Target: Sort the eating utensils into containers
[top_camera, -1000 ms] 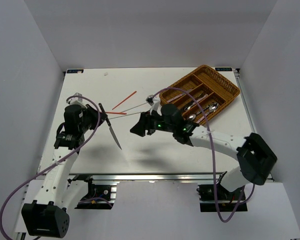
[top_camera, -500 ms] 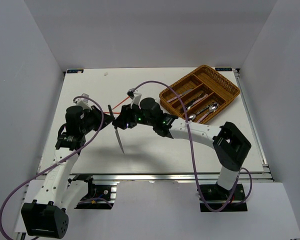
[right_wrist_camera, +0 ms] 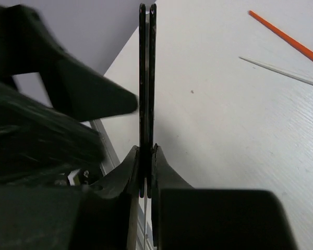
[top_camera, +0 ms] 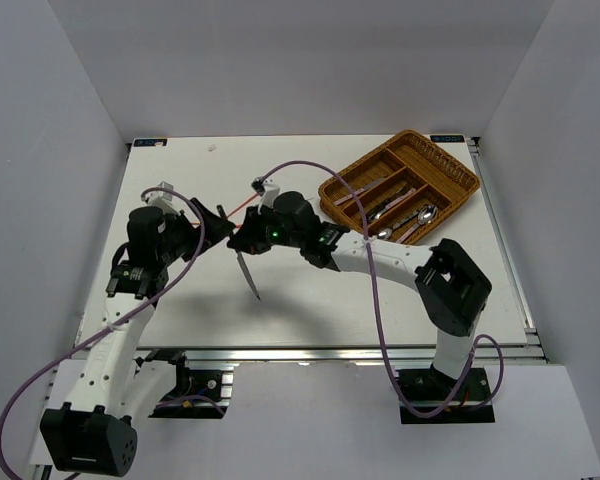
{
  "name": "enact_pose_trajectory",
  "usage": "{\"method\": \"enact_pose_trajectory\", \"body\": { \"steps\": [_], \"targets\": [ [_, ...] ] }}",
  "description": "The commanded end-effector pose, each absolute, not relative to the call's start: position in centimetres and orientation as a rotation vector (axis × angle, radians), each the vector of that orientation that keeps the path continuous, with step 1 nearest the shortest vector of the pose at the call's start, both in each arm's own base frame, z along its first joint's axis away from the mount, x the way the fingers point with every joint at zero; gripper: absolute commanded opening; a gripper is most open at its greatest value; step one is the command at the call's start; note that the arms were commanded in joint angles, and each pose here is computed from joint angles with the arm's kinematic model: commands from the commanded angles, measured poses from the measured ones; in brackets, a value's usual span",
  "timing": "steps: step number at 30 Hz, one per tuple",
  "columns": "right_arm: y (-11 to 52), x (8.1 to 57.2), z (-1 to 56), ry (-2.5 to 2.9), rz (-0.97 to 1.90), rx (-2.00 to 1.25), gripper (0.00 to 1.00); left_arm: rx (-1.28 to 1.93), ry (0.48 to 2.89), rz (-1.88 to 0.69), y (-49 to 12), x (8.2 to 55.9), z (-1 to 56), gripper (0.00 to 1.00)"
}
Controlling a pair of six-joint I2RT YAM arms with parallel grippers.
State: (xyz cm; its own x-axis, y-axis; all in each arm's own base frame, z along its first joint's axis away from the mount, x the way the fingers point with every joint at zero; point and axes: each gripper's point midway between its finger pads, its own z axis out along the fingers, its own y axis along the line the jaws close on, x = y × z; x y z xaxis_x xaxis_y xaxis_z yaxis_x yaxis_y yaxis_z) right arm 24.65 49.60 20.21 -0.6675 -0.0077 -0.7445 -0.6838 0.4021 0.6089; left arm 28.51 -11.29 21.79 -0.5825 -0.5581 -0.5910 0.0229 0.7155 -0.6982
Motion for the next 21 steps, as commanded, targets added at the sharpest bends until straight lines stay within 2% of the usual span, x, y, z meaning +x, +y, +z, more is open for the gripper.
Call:
{"method": "enact_pose_trajectory", "body": {
  "steps": [1,4,5,7,8,10,14,17,18,21],
  "targets": [
    [46.5,29.0,21.0,2.042,1.244,-0.324,0.00,-0.405,2.044,-0.603,-8.1,28.6,24.2,0.98],
    [39.5,34.7,19.5,2.080,1.114,0.021,0.00,-0.512,2.010,-0.227,-2.3,27.9,25.0,0.98],
    [35.7,38.1,19.8,2.048,1.056,0.213,0.00,-0.565,1.972,-0.076,0.2,27.4,25.1,0.98],
    [31.8,41.2,19.3,2.035,0.978,0.386,0.00,-0.557,1.974,0.057,2.1,26.4,24.2,0.98],
    [27.8,43.9,18.4,2.018,0.886,0.544,0.00,-0.570,1.943,0.106,3.0,25.7,24.2,0.98],
    [24.1,46.6,18.0,1.988,0.798,0.692,0.00,-0.579,1.927,0.079,2.7,25.7,22.8,0.98],
    [17.5,53.7,18.4,1.896,0.684,0.885,0.00,-0.558,1.869,0.020,2.2,25.4,23.8,0.98],
    [15.2,56.4,15.4,1.958,0.603,0.969,0.00,-0.561,1.856,0.015,2.3,25.2,24.0,0.98],
    [15.1,57.6,16.5,1.934,0.621,0.966,0.00,-0.556,1.857,0.008,2.1,25.3,23.9,0.98],
    [14.4,59.2,14.9,1.940,0.627,0.995,0.00,-0.550,1.872,0.006,2.0,25.5,23.7,0.98]
  ]
}}
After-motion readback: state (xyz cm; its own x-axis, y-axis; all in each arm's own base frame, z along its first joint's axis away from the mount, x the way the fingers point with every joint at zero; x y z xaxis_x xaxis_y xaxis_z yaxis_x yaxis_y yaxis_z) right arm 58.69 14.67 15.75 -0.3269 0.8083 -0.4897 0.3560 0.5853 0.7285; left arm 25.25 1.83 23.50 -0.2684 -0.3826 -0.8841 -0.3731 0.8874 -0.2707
